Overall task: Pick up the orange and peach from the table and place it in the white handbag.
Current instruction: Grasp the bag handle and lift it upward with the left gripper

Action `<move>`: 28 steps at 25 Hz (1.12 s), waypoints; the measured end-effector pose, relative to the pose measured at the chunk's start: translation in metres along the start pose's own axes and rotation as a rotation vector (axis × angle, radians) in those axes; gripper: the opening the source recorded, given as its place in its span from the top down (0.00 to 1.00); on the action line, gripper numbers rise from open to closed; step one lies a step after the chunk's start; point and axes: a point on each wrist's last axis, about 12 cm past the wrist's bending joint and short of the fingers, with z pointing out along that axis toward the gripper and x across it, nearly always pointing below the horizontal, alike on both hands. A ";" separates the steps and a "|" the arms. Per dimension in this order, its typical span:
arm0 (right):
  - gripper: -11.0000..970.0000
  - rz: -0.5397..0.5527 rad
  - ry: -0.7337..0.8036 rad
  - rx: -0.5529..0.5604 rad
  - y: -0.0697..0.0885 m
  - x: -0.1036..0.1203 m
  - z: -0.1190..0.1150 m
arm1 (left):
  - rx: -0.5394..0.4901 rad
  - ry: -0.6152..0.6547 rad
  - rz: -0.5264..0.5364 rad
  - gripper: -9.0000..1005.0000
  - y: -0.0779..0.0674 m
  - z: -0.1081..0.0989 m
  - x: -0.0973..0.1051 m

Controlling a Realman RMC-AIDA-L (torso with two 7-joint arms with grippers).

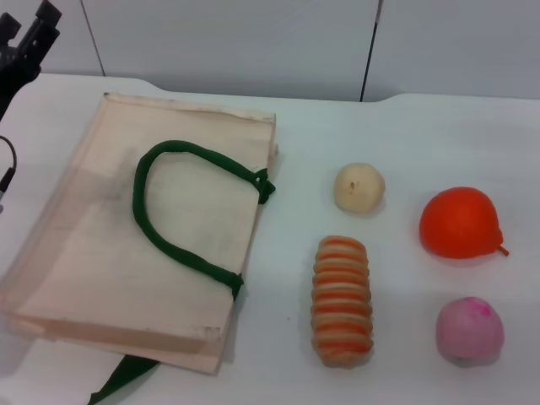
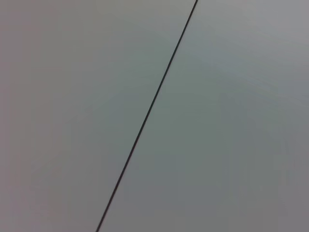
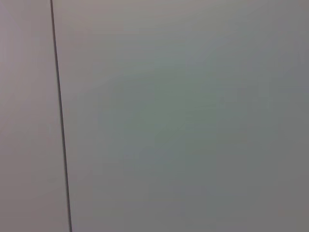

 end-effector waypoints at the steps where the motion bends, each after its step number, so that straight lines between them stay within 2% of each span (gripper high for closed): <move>1: 0.21 0.000 0.003 -0.001 0.000 0.000 0.000 | 0.004 0.008 -0.010 0.14 0.000 0.000 0.001; 8: 0.21 0.058 0.049 -0.085 -0.003 -0.003 0.004 | 0.056 0.201 -0.110 0.14 0.000 0.022 0.005; 14: 0.21 0.054 0.082 -0.160 -0.006 -0.008 0.008 | 0.113 0.383 -0.209 0.14 0.002 0.036 -0.004; 21: 0.21 0.040 0.082 -0.166 -0.008 -0.010 0.010 | 0.095 0.643 -0.350 0.14 0.003 0.045 -0.017; 28: 0.21 0.039 0.085 -0.166 -0.008 -0.010 0.011 | 0.096 0.718 -0.389 0.14 0.001 0.049 -0.032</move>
